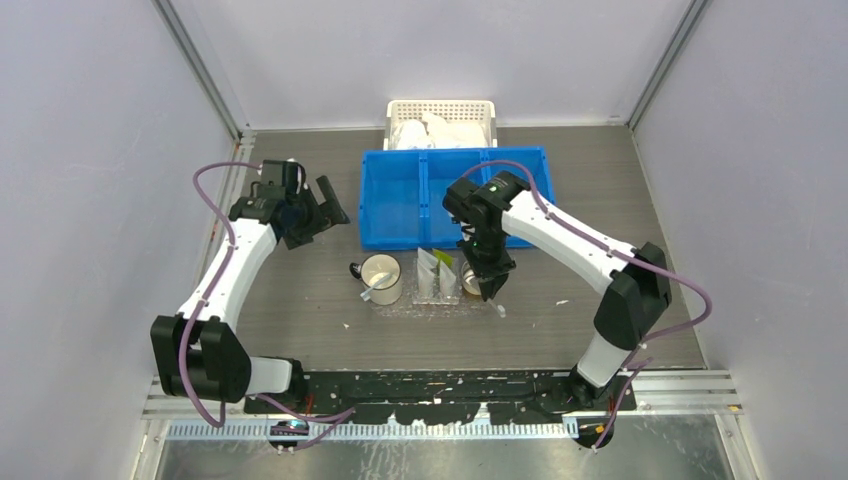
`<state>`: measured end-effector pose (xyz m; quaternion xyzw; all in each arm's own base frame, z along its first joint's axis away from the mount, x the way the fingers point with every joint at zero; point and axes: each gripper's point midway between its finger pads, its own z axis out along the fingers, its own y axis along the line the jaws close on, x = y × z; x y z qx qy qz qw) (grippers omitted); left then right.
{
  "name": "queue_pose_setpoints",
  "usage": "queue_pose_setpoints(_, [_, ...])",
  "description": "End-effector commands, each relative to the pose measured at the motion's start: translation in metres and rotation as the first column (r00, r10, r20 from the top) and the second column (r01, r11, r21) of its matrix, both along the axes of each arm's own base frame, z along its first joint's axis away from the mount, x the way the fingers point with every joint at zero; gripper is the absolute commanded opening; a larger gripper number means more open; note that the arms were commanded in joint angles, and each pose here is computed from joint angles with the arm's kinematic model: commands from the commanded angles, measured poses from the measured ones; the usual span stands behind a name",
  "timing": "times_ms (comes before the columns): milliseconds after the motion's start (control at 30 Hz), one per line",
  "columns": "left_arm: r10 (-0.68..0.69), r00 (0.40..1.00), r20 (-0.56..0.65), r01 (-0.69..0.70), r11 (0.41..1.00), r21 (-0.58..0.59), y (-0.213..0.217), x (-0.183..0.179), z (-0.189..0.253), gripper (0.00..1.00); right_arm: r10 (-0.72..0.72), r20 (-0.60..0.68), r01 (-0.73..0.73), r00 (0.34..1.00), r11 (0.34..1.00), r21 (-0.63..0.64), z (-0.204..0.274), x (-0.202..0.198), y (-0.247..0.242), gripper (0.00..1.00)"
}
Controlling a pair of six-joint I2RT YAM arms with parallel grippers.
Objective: Prepare toiletry sets of a toothbrush and toothpaste on the tray
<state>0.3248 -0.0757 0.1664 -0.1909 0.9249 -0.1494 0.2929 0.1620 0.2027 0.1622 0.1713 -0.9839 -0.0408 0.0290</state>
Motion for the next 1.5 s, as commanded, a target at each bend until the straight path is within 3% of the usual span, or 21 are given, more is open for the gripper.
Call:
queue_pose_setpoints(0, [-0.001, 0.999, 0.032, 0.000, 1.000, 0.007, 0.006, 0.000, 0.009, 1.00, 0.037, -0.002, -0.037, 0.999, 0.999, 0.038, -0.004, 0.009, 0.010, 0.07])
queue_pose_setpoints(433, [0.012, 0.999, 0.034, -0.012, 1.000, 0.007, 0.013, 0.004, 0.009, 1.00, 0.039, -0.043, -0.038, 0.998, 0.999, 0.033, -0.022, 0.032, 0.006, 0.13])
queue_pose_setpoints(533, [0.016, 0.999, 0.039, -0.016, 1.000, 0.010, 0.014, 0.005, 0.012, 1.00, 0.032, -0.042, -0.031, 0.999, 0.999, 0.031, -0.023, 0.039, 0.002, 0.21])
queue_pose_setpoints(667, [0.020, 0.999, 0.040, -0.021, 1.000, 0.011, 0.015, 0.006, 0.013, 1.00, 0.018, -0.002, -0.018, 1.000, 0.999, 0.047, -0.016, 0.051, 0.003, 0.44])
queue_pose_setpoints(700, [0.021, 0.999, 0.037, -0.022, 1.000, 0.013, 0.015, 0.005, 0.012, 1.00, 0.014, 0.009, -0.014, 1.000, 0.998, 0.056, -0.014, 0.053, 0.004, 0.45])
queue_pose_setpoints(967, [0.035, 0.999, 0.025, -0.036, 0.999, 0.041, 0.021, 0.000, 0.012, 1.00, -0.109, 0.223, 0.068, 0.969, 0.981, 0.183, 0.020, 0.088, 0.008, 0.50])
queue_pose_setpoints(1167, [0.096, 0.994, -0.053, -0.089, 0.988, 0.124, 0.038, -0.010, -0.002, 1.00, -0.294, 0.418, 0.234, 0.860, 0.954, 0.189, 0.028, 0.120, -0.029, 0.49])
queue_pose_setpoints(1333, [0.078, 0.994, -0.074, -0.072, 0.994, 0.085, 0.031, -0.027, -0.007, 0.96, -0.420, 0.482, 0.329, 0.769, 0.906, 0.266, 0.033, 0.133, -0.054, 0.46])
queue_pose_setpoints(1467, [0.069, 0.993, -0.092, -0.066, 0.997, 0.033, 0.023, -0.042, -0.018, 0.91, -0.442, 0.463, 0.339, 0.768, 0.894, 0.293, 0.027, 0.132, -0.060, 0.45])
